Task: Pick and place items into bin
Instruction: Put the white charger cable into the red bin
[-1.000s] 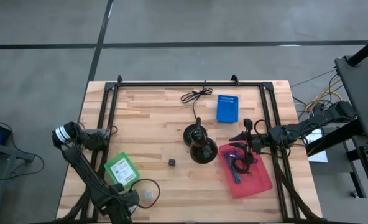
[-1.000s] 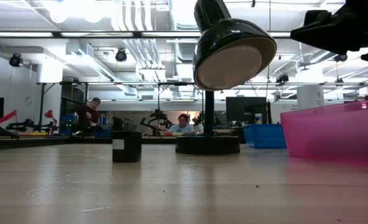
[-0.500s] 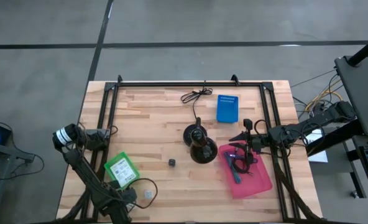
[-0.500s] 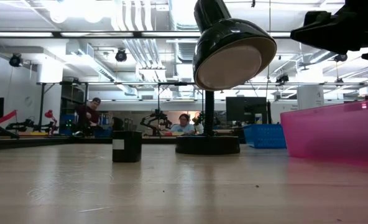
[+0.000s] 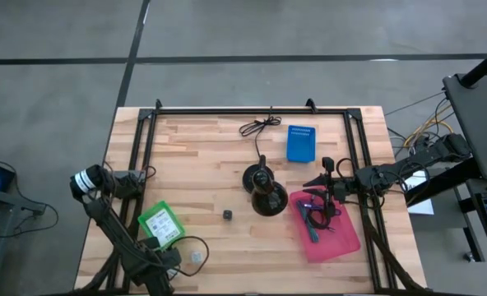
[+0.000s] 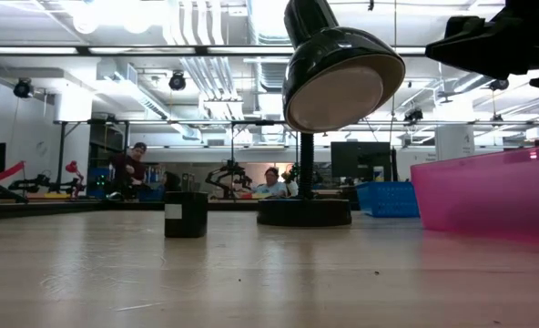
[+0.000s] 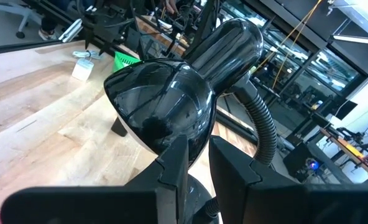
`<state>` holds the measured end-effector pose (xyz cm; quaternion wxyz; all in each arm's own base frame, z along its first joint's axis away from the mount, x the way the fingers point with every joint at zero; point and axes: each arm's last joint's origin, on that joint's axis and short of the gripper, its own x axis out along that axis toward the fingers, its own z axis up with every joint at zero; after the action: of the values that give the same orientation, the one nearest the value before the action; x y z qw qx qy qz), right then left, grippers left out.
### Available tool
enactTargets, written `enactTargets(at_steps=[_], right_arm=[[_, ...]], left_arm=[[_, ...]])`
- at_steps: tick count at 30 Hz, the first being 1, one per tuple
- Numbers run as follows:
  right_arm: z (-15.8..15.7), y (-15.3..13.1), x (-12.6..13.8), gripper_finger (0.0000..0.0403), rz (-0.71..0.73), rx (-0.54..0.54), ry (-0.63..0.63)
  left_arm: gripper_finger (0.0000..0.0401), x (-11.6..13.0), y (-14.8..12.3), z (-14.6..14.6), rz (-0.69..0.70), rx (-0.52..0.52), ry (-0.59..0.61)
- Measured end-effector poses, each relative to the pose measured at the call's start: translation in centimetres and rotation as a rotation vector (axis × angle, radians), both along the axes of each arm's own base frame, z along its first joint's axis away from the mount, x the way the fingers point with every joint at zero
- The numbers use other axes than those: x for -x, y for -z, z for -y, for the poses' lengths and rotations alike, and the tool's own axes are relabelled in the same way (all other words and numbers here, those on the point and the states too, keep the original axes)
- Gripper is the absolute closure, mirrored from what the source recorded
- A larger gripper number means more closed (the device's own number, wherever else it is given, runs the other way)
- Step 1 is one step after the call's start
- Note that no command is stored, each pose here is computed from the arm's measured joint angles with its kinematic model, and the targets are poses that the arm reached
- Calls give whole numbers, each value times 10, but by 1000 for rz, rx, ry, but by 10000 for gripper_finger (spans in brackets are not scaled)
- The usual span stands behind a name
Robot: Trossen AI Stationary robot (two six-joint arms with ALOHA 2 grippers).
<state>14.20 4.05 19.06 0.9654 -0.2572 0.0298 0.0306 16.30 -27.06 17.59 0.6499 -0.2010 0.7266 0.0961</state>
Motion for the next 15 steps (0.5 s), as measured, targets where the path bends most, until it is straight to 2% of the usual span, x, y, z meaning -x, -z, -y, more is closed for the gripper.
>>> enactTargets(at_steps=[15], right_arm=[[0,0,0,349,0,0,0]], left_arm=[[246,-3,21,5,-29,-45,36]])
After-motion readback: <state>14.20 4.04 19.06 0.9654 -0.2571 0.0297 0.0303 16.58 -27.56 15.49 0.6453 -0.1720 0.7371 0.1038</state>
